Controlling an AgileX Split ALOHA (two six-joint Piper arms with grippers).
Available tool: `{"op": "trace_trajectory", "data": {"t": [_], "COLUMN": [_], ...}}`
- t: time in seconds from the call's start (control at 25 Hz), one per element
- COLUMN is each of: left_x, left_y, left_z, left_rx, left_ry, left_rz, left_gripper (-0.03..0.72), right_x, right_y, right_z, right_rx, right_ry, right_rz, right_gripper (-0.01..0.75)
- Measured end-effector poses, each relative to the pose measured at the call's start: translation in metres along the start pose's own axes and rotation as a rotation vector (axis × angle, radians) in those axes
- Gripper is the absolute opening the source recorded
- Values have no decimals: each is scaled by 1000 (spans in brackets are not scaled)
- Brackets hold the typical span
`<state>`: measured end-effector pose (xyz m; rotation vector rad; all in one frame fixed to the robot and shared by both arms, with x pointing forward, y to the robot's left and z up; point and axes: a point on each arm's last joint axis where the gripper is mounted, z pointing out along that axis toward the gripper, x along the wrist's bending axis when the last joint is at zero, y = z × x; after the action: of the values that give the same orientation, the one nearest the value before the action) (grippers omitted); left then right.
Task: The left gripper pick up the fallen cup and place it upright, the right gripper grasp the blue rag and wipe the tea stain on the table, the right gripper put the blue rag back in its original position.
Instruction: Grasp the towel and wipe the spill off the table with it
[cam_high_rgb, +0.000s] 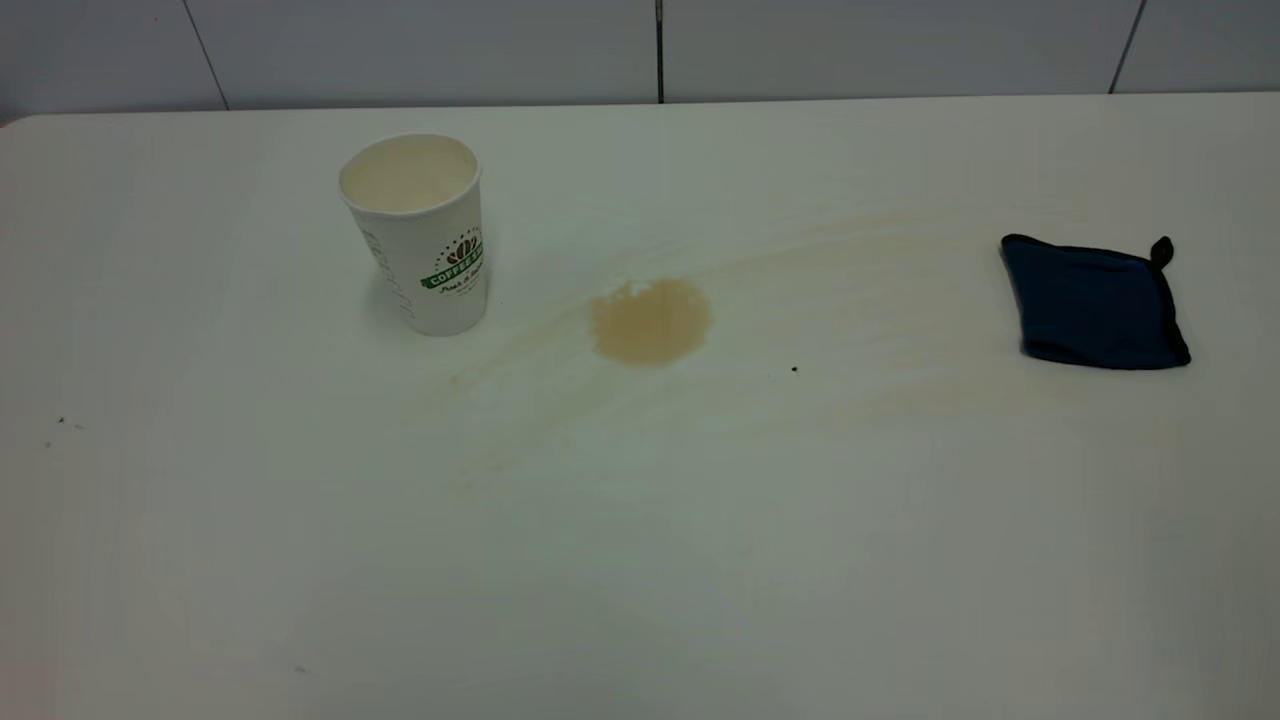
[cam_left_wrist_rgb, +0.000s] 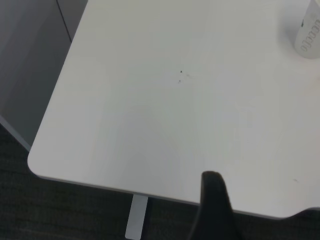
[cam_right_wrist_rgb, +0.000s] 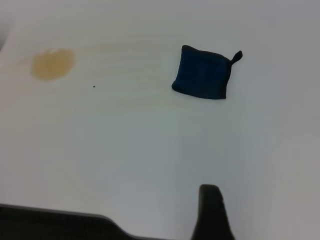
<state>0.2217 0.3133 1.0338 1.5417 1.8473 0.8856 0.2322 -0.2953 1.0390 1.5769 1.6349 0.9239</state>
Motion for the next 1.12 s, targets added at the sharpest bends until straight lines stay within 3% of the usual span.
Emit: {"op": "trace_trajectory", "data": {"t": [0.6,0.8,1.12], "left_x": [0,0,0], "left_y": [0,0,0], "left_z": [0,0,0], "left_rx": [0,0,0], "left_ry": [0,0,0], "left_rz": [0,1,1], "left_gripper": [564,564,564], "right_x": [-2,-4,-9], "right_y": [3,53,147], "right_z": [0,17,123], "right_rx": [-3,84,321], "right_ry": [-25,-23,-10], "right_rz": [-10,-6,-52], "right_gripper": [585,617,719]}}
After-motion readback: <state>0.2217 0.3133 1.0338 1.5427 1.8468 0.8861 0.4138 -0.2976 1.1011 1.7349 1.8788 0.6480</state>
